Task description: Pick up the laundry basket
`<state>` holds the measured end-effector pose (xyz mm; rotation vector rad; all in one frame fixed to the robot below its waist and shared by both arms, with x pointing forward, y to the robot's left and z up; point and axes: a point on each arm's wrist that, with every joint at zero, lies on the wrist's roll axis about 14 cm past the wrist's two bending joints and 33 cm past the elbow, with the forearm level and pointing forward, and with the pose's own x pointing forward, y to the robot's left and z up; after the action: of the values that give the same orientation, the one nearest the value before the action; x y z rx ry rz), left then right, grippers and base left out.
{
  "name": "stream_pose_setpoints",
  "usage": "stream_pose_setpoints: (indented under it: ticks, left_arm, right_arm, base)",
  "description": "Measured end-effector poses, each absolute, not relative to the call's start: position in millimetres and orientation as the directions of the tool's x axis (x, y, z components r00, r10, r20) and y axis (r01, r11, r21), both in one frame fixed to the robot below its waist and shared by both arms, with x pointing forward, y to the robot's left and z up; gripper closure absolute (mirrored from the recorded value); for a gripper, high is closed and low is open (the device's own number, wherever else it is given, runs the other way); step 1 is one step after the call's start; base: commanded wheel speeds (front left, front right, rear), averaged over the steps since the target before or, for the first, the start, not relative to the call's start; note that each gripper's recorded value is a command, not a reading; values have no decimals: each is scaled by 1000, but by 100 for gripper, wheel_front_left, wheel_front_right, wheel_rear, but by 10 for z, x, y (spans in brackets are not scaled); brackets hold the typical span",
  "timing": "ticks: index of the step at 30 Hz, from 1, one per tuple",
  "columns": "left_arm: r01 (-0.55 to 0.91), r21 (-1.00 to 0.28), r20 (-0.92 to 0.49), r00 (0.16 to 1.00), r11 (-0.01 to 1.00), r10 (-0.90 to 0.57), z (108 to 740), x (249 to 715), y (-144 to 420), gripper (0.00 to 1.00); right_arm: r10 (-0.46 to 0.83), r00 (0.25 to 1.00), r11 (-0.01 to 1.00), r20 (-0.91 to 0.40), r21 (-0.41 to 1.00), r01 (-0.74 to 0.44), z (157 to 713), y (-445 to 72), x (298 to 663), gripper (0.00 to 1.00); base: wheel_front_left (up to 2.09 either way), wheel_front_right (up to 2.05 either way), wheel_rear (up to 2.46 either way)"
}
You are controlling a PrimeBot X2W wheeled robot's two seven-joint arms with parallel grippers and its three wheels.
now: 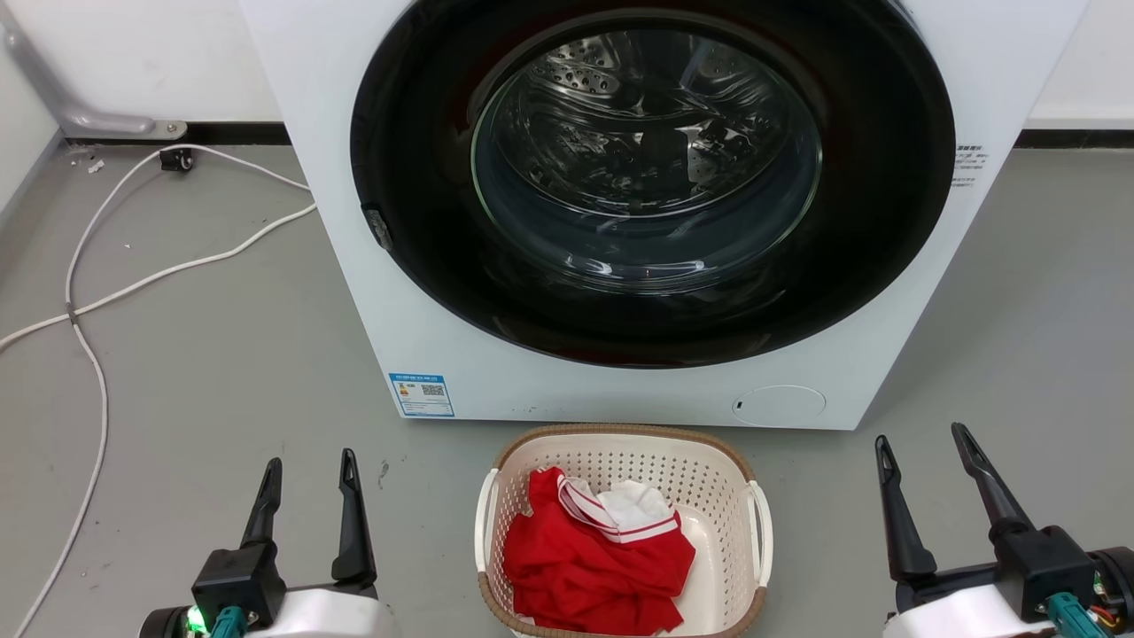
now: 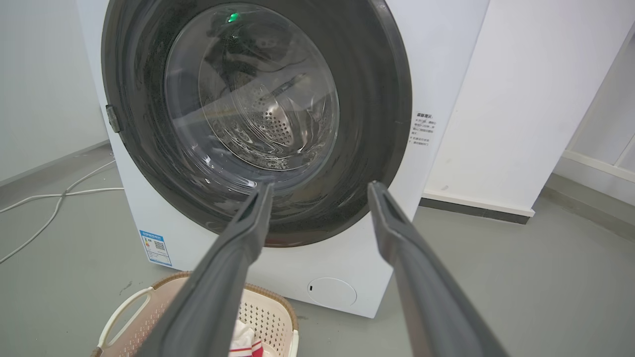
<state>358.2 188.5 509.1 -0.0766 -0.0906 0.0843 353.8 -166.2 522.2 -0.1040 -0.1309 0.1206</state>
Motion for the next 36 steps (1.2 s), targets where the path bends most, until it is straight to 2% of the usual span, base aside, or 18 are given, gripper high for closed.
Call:
stream_pose_setpoints:
  ticks: [22, 25, 26, 36]
  left_arm:
    - [-78, -67, 41, 996, 995, 80, 4936, 3599, 1875, 0]
    - [-48, -62, 5, 999, 997, 49, 4817, 3688, 1820, 0]
    - [-27, -63, -36, 999, 998, 24, 4682, 3783, 1783, 0]
    - [49, -71, -225, 972, 996, -64, 4062, 4141, 1627, 0]
  right_arm:
    - [118, 989, 989, 91, -101, -109, 5115, -1687, 3544, 0]
    - [130, 990, 987, 51, -104, -124, 4986, -1651, 3613, 0]
    - [147, 989, 983, -5, -112, -147, 4811, -1600, 3688, 0]
    - [190, 952, 965, -240, -134, -227, 4062, -1488, 4009, 0]
  base:
    - [0, 0, 0]
    - [0, 0, 0]
    - [0, 0, 0]
    - [0, 0, 0]
